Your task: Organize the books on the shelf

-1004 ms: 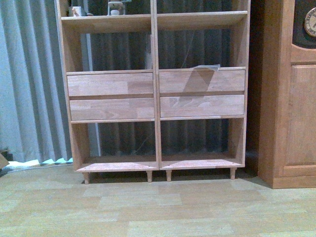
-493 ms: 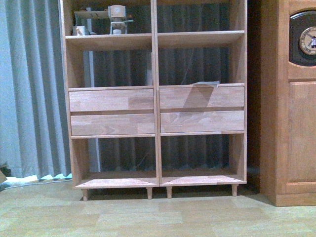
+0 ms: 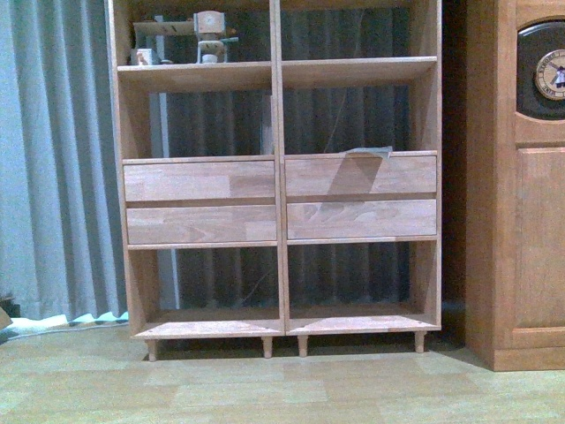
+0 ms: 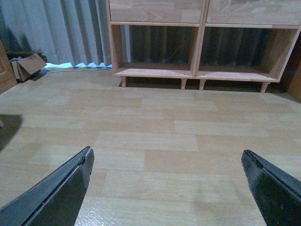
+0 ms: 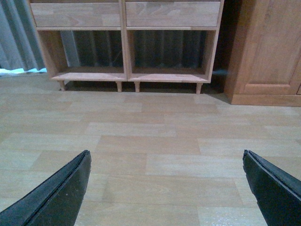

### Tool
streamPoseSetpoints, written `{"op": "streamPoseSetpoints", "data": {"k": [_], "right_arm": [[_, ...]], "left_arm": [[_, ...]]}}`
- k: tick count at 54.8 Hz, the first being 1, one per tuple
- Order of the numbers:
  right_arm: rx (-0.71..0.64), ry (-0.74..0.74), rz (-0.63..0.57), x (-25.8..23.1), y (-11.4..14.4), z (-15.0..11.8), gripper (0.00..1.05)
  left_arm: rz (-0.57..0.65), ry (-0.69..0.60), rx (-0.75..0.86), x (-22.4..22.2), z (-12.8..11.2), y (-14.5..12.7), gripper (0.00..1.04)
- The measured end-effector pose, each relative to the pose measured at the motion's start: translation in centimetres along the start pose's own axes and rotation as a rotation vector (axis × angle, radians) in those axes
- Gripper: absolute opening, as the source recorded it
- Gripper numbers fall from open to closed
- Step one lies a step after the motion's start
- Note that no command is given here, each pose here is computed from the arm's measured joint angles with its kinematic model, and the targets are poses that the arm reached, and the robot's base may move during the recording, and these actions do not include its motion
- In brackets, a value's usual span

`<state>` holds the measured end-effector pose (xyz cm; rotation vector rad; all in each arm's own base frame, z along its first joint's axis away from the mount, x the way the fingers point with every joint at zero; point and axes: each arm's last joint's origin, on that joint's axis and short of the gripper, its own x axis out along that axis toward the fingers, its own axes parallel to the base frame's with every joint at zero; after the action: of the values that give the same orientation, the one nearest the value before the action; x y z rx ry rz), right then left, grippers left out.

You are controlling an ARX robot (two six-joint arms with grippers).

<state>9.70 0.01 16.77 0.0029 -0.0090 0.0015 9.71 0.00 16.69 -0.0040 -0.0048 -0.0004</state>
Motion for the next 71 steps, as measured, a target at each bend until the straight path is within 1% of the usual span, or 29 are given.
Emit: {"op": "streamPoseSetpoints", "data": {"k": [71], "right_arm": [[0.0,0.0,0.0,0.0,0.0,0.0,0.98]], "left_arm": [[0.0,0.0,0.0,0.0,0.0,0.0,0.97]]}}
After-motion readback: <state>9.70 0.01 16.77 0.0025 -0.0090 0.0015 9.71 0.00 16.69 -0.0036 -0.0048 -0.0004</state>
